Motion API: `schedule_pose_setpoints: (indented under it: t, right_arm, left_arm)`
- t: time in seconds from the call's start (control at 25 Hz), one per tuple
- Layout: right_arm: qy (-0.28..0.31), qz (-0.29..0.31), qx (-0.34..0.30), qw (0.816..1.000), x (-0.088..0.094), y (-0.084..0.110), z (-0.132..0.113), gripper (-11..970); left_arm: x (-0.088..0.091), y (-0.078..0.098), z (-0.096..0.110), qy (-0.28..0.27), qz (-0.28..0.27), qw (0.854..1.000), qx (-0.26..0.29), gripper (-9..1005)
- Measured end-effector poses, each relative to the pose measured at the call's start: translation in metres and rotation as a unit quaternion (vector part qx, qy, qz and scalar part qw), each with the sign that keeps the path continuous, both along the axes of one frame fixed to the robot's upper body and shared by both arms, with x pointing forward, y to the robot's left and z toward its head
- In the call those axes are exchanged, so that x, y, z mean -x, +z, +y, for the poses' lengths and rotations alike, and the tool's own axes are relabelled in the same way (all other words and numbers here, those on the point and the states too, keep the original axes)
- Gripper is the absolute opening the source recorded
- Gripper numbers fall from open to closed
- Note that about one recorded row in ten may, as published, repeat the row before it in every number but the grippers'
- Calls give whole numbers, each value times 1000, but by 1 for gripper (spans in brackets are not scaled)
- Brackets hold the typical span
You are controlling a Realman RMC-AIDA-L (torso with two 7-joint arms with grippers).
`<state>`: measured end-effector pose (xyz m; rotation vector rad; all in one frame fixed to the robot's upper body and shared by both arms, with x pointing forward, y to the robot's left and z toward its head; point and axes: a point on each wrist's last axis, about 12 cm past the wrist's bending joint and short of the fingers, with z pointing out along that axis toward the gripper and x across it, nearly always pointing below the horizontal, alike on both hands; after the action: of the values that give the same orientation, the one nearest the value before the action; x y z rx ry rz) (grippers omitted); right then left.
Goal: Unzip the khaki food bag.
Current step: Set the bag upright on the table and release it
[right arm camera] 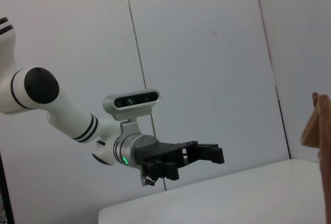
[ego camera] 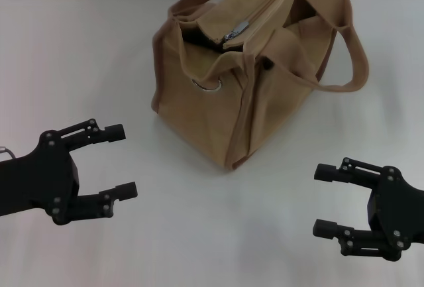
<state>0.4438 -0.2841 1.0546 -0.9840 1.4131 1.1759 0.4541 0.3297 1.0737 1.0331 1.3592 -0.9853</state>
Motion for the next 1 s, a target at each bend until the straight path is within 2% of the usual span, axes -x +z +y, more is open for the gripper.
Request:
schedule_pose_setpoints:
  t: [0.48,0.6,0.68,0.76,0.8,0.92,0.96,1.0]
  right_arm:
    - [-5,-2,-3,1000,-1,0,1,790]
    - [-23,-6,-9,1000,-3,1,0,790]
    - [-61,-11,-17,998,-6,1,-5,790]
    - [-124,-18,-30,992,-9,1,-14,790]
    - [-174,-18,-44,984,-11,0,-21,790]
    - [-247,-16,-65,967,-10,-3,-32,790]
    - [-299,-16,-79,951,-8,-5,-42,790]
    - [-299,-16,-79,951,-8,-5,-42,790]
  left_arm:
    - [-5,-1,-8,-5,-1,1000,2,825]
    - [-7,-2,-12,-1,1,1000,7,823]
    - [-9,-4,-19,7,5,1000,12,822]
    - [-14,-10,-32,13,9,1000,9,821]
    - [-17,-14,-41,15,14,1000,3,820]
    - [-27,-21,-59,18,28,999,-7,818]
    - [-27,-21,-59,18,28,999,-7,818]
    - [-32,-25,-71,25,42,999,6,817]
